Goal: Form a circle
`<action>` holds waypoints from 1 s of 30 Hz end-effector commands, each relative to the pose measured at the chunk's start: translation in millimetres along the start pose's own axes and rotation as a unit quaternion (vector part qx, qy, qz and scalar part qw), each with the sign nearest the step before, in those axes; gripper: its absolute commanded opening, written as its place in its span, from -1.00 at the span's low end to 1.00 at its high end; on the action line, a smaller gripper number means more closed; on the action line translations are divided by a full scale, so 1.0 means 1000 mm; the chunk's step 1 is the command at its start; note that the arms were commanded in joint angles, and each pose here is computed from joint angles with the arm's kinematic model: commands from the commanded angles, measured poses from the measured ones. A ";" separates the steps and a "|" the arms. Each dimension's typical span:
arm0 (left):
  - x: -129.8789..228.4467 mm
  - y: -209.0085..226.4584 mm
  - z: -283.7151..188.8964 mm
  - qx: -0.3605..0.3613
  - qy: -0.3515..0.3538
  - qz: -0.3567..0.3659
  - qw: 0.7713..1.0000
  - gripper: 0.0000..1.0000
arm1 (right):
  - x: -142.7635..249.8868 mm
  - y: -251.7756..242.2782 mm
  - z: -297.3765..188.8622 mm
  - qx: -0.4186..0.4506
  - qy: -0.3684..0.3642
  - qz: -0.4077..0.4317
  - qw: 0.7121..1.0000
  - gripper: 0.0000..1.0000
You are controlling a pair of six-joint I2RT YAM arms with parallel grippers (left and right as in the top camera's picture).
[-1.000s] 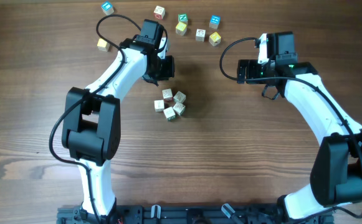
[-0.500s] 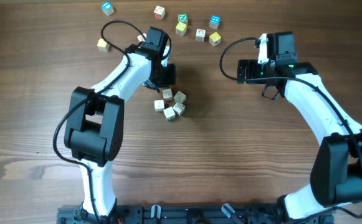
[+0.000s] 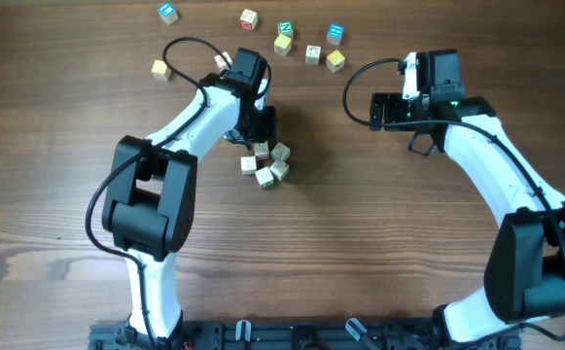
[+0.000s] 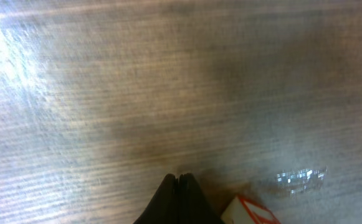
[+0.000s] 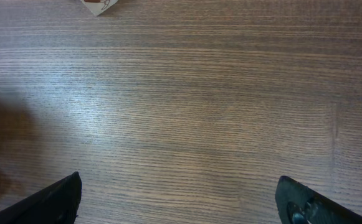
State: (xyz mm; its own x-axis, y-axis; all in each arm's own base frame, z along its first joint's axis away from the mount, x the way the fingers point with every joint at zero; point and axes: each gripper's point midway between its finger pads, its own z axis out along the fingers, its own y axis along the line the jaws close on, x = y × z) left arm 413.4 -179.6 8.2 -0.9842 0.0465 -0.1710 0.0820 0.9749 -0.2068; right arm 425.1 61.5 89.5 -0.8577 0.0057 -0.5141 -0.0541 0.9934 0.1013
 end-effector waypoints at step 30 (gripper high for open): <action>0.012 -0.045 0.013 -0.011 -0.012 0.077 0.997 -0.88 | -0.002 0.002 -0.002 -0.002 -0.005 0.000 1.000 0.99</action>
State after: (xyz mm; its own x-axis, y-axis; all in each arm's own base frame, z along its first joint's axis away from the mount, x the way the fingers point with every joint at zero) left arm 399.1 -230.8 9.4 -0.9572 0.1807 -0.2262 0.2235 0.9579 -0.1805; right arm 425.1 61.6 89.6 -0.8575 0.0057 -0.5144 -0.0542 0.9934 0.1013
